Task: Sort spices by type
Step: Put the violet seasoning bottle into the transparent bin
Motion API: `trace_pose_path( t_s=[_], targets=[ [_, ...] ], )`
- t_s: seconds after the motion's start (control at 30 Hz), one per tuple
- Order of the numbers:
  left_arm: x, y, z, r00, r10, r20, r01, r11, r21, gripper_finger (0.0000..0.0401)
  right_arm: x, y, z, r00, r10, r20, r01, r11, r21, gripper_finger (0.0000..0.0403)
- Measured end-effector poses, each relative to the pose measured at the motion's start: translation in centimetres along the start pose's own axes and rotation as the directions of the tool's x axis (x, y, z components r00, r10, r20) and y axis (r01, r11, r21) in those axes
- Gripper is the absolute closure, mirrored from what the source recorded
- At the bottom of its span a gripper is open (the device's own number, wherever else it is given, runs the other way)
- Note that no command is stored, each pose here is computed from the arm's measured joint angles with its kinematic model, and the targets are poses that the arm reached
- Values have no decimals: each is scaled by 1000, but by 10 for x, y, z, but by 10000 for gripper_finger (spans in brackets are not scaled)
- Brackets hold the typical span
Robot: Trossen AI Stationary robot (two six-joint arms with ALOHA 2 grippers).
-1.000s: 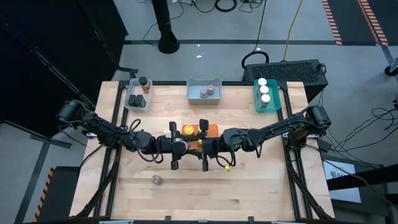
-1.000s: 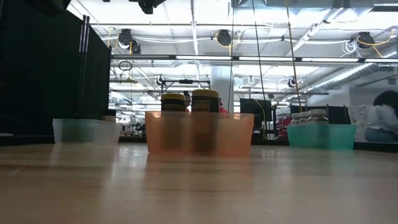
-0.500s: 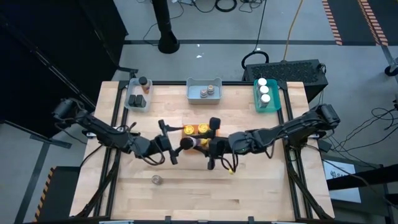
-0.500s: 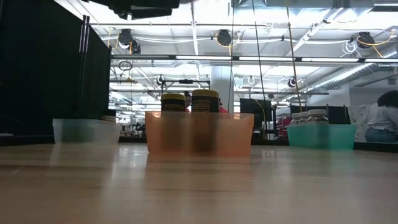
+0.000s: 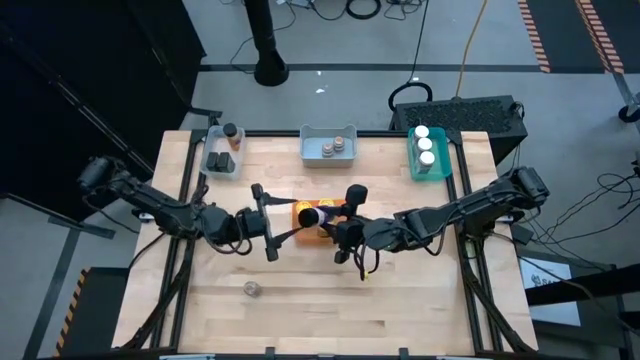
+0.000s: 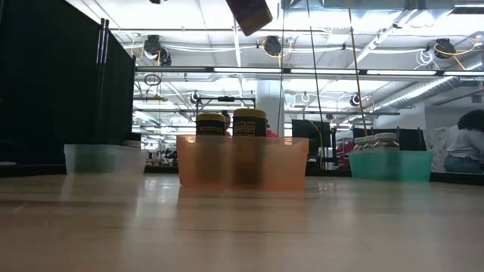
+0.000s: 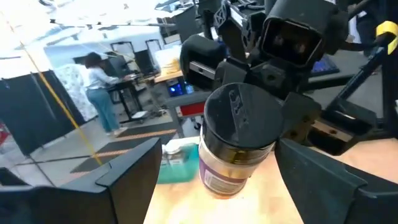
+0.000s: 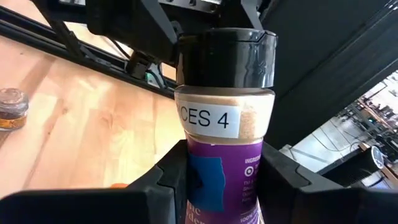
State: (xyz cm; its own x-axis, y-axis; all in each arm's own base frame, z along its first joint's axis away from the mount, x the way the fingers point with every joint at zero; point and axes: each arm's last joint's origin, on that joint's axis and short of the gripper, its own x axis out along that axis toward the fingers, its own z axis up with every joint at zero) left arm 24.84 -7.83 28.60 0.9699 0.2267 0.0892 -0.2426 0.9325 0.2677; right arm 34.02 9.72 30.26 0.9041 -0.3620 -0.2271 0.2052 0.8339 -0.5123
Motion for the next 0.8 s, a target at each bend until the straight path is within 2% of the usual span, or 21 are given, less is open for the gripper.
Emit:
trace_pose_path(
  t_s=[0.17,0.33,0.6,0.8],
  targets=[
    [9,7,-3,990,-127,57,129,991,-34,83,1,0,0,1000,9,3,-9,1000,1,283],
    [18,11,-8,988,-124,89,127,991,-37,83,1,-1,0,1000,4,2,-4,1000,2,283],
    [29,10,-15,968,-199,151,202,979,-7,84,1,0,0,1000,10,4,-10,1000,4,282],
    [30,9,-15,967,-198,161,198,980,15,118,1,-1,0,1000,7,2,-7,1000,8,282]
  ],
)
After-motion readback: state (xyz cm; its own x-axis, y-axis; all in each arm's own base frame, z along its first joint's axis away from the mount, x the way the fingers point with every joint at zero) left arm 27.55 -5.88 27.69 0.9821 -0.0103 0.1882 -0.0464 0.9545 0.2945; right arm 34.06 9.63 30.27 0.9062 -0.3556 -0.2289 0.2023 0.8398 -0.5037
